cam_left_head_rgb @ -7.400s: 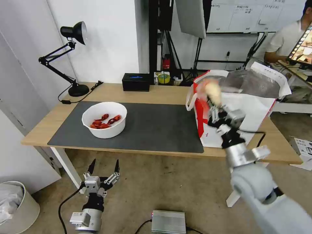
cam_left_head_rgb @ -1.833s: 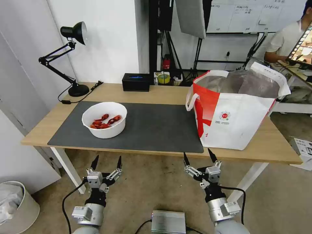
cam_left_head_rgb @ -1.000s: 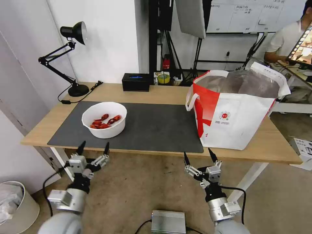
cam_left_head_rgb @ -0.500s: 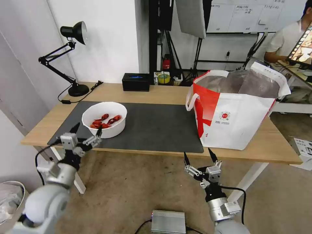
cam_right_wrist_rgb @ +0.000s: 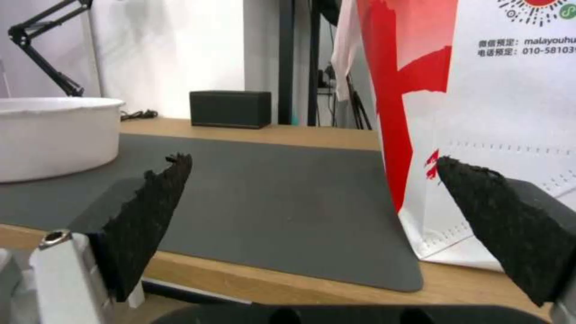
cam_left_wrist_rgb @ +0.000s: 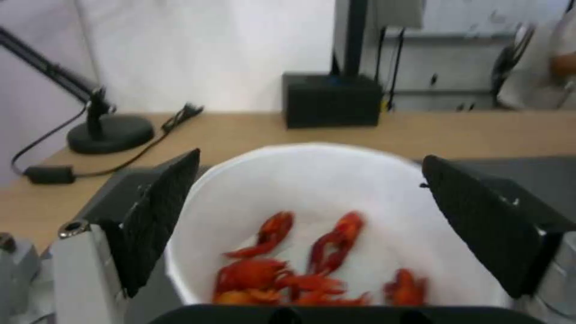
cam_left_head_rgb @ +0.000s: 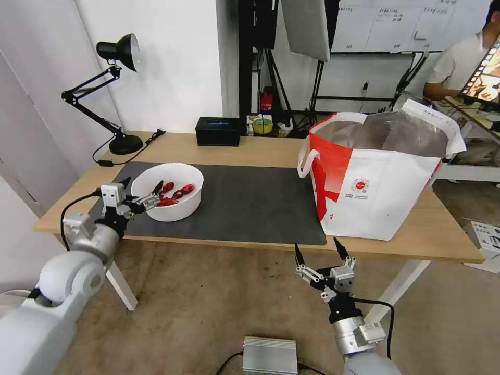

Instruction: Pick up the trash from the table and place it into the takeout bag.

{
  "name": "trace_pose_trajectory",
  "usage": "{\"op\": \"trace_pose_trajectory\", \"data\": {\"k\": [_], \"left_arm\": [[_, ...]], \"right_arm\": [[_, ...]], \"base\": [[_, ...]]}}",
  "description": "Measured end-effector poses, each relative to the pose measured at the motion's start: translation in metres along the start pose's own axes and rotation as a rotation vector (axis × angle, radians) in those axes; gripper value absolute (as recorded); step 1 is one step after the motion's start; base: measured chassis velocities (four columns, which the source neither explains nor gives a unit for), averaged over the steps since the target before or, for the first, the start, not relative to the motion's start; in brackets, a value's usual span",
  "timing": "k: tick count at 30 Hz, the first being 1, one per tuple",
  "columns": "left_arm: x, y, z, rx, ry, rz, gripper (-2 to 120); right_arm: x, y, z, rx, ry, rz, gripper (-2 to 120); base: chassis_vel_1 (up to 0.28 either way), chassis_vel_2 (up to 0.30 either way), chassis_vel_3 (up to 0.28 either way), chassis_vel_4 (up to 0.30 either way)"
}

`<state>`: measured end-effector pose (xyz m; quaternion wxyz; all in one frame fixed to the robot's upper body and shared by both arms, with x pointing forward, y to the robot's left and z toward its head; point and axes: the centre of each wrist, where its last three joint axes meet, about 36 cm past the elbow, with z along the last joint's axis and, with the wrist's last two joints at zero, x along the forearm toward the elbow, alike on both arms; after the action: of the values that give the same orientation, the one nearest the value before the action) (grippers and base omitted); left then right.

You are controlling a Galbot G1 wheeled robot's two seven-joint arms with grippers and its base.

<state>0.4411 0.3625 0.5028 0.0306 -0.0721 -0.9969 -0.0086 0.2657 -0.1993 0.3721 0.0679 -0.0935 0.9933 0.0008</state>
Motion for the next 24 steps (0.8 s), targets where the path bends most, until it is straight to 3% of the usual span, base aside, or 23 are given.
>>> {"op": "trace_pose_trajectory", "data": {"k": [12, 24], "left_arm": [[-0.057, 0.055, -0.015, -0.060, 0.167, -0.057, 100], [-0.077, 0.064, -0.016, -0.016, 0.258, -0.002, 100]], "right_arm": [[0.000, 0.000, 0.000, 0.000, 0.000, 0.000, 100], [0.000, 0.000, 0.000, 0.000, 0.000, 0.000, 100]], "base": [[0.000, 0.000, 0.000, 0.000], [0.000, 0.000, 0.000, 0.000]]}}
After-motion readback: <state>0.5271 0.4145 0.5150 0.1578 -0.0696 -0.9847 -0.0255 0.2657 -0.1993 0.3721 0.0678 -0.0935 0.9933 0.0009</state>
